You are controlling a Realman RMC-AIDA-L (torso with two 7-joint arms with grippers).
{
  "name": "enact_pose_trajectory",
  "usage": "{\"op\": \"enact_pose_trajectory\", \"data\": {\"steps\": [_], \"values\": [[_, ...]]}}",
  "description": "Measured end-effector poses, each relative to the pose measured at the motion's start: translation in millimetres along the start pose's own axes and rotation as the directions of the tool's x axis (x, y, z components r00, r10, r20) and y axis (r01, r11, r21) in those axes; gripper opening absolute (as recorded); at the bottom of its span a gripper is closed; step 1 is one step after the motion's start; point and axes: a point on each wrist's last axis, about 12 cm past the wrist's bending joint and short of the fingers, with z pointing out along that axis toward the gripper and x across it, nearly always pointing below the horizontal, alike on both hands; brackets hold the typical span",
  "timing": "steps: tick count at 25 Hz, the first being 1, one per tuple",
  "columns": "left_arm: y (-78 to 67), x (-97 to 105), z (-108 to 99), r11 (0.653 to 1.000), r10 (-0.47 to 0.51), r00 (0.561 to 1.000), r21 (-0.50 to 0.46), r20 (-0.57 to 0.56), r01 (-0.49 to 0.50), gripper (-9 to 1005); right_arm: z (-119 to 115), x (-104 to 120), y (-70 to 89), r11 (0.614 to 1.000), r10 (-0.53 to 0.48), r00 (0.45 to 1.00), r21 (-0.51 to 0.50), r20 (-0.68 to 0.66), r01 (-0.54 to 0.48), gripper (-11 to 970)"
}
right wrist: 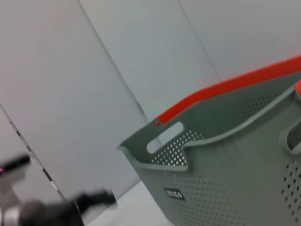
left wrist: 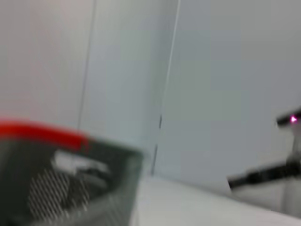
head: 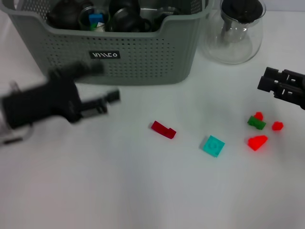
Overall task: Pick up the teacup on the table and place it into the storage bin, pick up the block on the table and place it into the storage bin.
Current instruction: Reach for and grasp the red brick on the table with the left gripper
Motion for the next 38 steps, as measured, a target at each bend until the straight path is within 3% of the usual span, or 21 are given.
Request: {"op": "enact_pose_trajectory", "data": {"steps": [5,11,19,24,38], "values": [[-18.0,50.9,31.4,1.0,-0.014,0.999,0.006,-0.051,0.015,788,-0.2,-3.4,-1.6,1.0,0.014,1.0,0.002,-0.005,-0.014,616],[-33.4,75.9,62.4,0.997,-0.016,0.989,0.068,-0.147,0.027,787,-0.1,-5.2,-2.3,1.0,0.021,1.0,0.002,-0.006,-0.021,615],[-31.2,85.5,78.7,0.999,0.018,0.974,0.053,-0.227,-0.006,785,-0.4,-4.2,-2.3,1.0,0.02,1.0,0.004,-0.007,-0.02,615],[-23.2,81.2,84.6,0.994,0.107,0.968,0.045,-0.229,-0.1,784,-1.1,-3.1,-2.3,1.0,0.021,1.0,0.006,-0.007,-0.021,616],[-9.8,77.0,106.9,0.989,0.15,0.94,0.04,-0.306,-0.145,761,-0.2,-0.7,-3.9,0.999,0.025,1.0,0.021,-0.013,-0.024,616]]}}
